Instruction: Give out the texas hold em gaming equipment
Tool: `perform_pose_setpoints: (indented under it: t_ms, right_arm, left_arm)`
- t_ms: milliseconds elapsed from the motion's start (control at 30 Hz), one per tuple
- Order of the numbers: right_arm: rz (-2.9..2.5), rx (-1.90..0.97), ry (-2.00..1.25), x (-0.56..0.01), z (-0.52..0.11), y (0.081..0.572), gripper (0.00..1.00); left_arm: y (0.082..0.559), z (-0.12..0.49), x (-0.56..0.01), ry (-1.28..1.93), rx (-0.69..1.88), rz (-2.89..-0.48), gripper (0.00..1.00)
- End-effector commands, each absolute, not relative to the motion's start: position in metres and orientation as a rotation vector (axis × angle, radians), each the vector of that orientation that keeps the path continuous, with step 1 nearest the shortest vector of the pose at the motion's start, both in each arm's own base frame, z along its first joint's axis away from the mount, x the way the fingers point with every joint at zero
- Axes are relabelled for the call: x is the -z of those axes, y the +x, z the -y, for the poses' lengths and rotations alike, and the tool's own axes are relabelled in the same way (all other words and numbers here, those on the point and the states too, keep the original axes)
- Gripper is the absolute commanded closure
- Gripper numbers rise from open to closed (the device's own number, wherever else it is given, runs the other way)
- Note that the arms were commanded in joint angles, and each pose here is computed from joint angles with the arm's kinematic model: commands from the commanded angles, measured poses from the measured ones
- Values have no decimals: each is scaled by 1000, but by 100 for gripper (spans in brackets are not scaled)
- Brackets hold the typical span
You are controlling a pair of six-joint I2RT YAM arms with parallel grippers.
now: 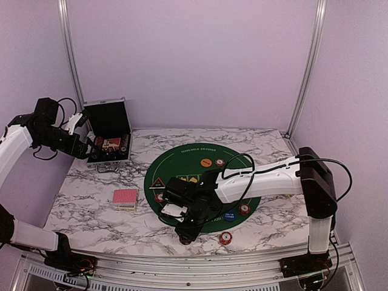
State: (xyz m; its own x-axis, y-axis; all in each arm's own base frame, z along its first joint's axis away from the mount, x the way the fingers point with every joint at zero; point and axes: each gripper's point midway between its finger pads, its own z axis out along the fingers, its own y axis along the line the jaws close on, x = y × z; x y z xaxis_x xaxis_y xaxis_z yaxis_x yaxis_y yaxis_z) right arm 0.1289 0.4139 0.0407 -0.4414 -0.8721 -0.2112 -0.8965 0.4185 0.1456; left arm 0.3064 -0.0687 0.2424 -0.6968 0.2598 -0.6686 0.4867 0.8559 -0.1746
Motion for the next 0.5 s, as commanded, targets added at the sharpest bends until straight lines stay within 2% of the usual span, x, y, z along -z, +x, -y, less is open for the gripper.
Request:
perform_pose_setpoints:
  t_ms: [0, 267, 467]
  right_arm:
    - [-2508, -413, -1583, -71, -421, 127, 75]
    - [-2469, -430, -1522, -103, -425, 140, 77]
    - [-2494, -427, -1369, -118, -420, 184, 81]
  left_arm:
    - [303, 68, -251, 552, 440, -2353, 1]
    - [303, 68, -252, 552, 440, -2352, 1]
    - [302, 67, -251, 553, 433, -2353, 1]
